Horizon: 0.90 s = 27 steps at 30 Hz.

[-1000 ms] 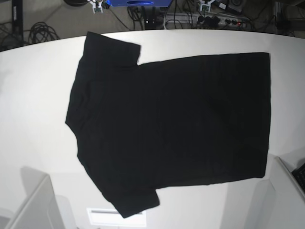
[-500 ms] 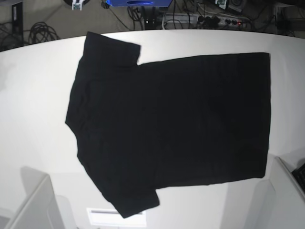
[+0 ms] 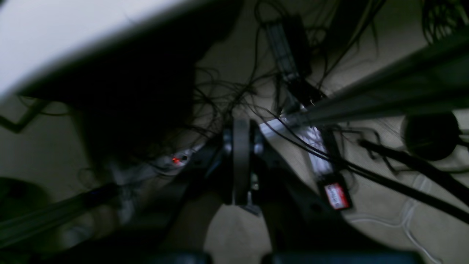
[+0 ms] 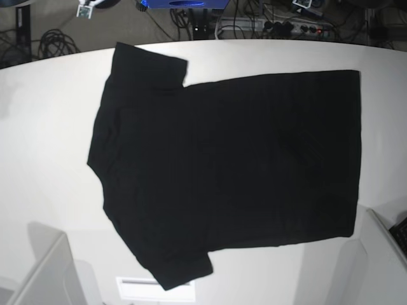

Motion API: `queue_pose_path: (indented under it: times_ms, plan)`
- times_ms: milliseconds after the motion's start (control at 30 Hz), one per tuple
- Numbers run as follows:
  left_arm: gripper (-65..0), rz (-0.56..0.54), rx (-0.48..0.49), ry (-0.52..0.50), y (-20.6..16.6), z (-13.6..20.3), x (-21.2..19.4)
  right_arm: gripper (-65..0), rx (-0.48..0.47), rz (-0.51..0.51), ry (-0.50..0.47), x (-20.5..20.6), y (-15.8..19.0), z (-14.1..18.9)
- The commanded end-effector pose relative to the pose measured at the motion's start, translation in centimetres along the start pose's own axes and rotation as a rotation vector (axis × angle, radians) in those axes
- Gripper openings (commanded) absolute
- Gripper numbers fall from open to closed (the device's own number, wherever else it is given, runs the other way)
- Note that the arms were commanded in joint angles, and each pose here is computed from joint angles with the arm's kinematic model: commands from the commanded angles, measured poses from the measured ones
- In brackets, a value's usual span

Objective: Fold the T-shirt properly

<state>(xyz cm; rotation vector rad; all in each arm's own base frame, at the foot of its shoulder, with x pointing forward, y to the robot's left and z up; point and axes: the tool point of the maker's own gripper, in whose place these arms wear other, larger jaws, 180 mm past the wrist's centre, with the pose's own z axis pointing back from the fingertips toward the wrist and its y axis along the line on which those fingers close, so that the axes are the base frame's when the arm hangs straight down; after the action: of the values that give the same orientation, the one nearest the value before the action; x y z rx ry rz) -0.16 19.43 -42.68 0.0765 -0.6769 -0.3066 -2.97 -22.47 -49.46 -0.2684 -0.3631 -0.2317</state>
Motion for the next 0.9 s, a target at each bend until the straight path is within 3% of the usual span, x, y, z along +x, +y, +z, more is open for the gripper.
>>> queue_pose_path:
  times_ms: [0,200,367,433,567,600,700,867]
  plan:
    - [-65.0,-0.006,0.008,-0.035,0.5,0.6,1.1,-65.0,-0.035,0.01,-0.048,1.4,-1.5,0.4]
    - [-65.0,0.21,0.105,-0.127,4.5,1.7,4.8,-65.0,-0.14,-0.03,-0.206,7.5,-5.2,1.9]
    - [-65.0,0.255,0.175,-0.175,7.4,2.1,6.2,-65.0,-0.09,-0.1,-0.384,14.2,-4.5,5.1]
    - [-65.0,0.249,0.195,-0.181,8.1,2.2,6.4,-62.4,0.005,-0.138,-0.384,15.9,-2.7,6.0]
    - [-65.0,0.231,0.238,-0.194,9.8,2.6,6.7,-31.7,0.281,-0.142,-0.369,17.8,1.9,6.1]
    - [-65.0,0.227,0.251,-0.197,10.2,2.7,6.7,-27.5,0.346,-0.138,-0.346,17.7,3.0,6.1]
    - [-65.0,0.218,0.286,-0.21,11.6,3.0,7.0,-28.5,0.497,-0.115,-0.318,18.5,5.0,6.6]
    - [-65.0,0.212,0.315,-0.219,12.7,3.4,7.1,-33.9,0.526,-0.124,-0.296,20.5,5.1,6.2]
